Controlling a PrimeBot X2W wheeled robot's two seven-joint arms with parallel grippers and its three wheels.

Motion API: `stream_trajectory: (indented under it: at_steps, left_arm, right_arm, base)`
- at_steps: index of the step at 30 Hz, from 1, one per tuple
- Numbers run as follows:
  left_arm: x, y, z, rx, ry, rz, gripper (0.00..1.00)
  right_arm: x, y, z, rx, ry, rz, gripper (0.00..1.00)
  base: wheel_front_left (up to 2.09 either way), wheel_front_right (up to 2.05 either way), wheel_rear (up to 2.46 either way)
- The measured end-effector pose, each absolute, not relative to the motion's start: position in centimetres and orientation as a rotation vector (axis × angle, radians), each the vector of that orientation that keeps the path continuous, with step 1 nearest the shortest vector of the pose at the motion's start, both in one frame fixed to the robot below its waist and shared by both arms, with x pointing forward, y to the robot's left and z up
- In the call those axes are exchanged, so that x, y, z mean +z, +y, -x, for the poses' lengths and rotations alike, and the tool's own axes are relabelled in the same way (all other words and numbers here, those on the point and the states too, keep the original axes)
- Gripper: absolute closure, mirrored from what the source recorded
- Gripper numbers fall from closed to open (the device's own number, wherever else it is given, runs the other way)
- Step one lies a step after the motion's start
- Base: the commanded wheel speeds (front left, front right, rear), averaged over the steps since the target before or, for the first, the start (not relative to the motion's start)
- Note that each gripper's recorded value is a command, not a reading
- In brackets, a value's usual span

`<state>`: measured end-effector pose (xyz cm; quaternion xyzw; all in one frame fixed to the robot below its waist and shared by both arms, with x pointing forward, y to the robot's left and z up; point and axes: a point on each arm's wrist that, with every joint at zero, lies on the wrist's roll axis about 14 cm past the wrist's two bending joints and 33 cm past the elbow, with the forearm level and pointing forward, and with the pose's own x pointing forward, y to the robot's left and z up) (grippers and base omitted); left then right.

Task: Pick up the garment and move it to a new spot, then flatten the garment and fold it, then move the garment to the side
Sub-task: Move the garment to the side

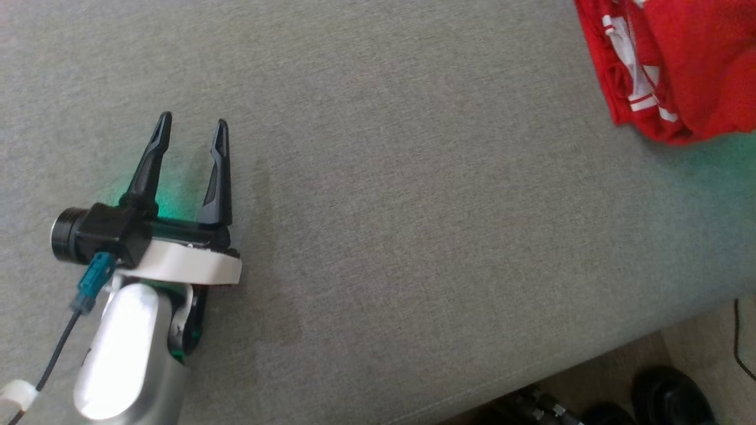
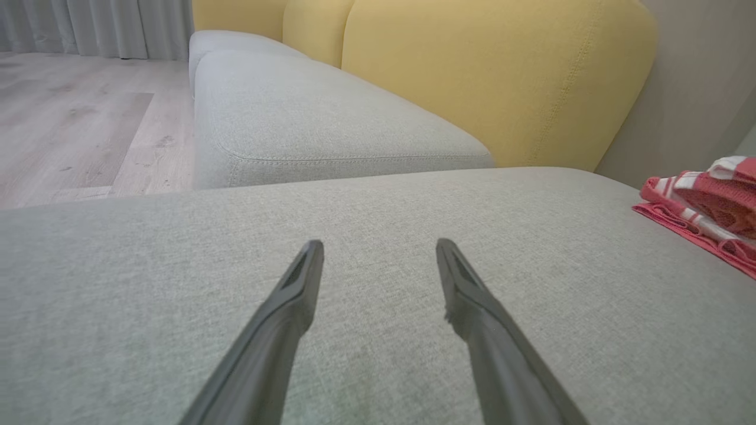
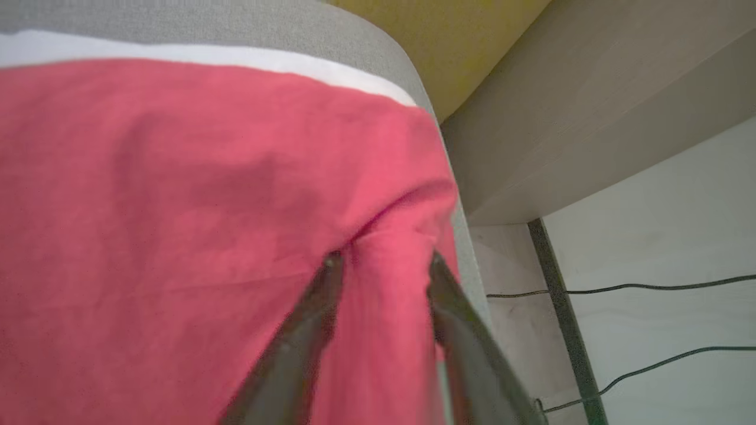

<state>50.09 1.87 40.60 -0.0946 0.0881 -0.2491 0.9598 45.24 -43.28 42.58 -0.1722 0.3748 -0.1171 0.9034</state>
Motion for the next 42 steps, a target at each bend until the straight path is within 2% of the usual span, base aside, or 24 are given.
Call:
stream_trajectory:
  at_steps: [7,11,13,14,17,28,34,42]
  left_arm:
    - [42.1,2.7,-49.8,-0.480,0.142,0.187,0.00]
    - [43.0,3.2,-49.1,-0.459,0.126,0.197,0.00]
    - [43.4,4.0,-47.6,-0.428,0.128,0.211,0.00]
    - [43.4,4.0,-47.6,-0.428,0.128,0.211,0.00]
    - [43.8,5.2,-45.9,-0.380,0.132,0.225,0.00]
    - [45.9,11.5,-39.6,-0.200,0.096,0.226,0.00]
    - [46.9,14.6,-37.2,-0.117,0.062,0.215,0.00]
    - [46.9,15.6,-36.4,-0.089,0.056,0.202,0.00]
  right_arm:
    - [42.4,-44.1,-43.8,-0.325,0.789,0.293,0.00]
    - [43.8,-43.1,-44.5,-0.307,0.704,0.273,0.00]
    - [46.0,-40.2,-46.2,-0.243,0.554,0.234,0.00]
    - [46.0,-40.2,-46.2,-0.243,0.554,0.234,0.00]
    - [47.5,-36.4,-46.8,-0.162,0.410,0.163,0.00]
    - [50.0,-26.8,-42.8,0.026,0.099,-0.011,0.00]
    - [49.1,-22.6,-40.2,0.090,0.060,-0.041,0.00]
    - [48.6,-20.2,-38.5,0.107,0.094,-0.055,0.00]
  base:
    - [0.00,0.00,0.00]
    - [0.00,0.00,0.00]
    - [0.00,0.00,0.00]
    - [0.00,0.00,0.00]
    - [0.00,0.00,0.00]
    - [0.00,0.00,0.00]
    - [0.00,0.00,0.00]
    - [0.00,0.00,0.00]
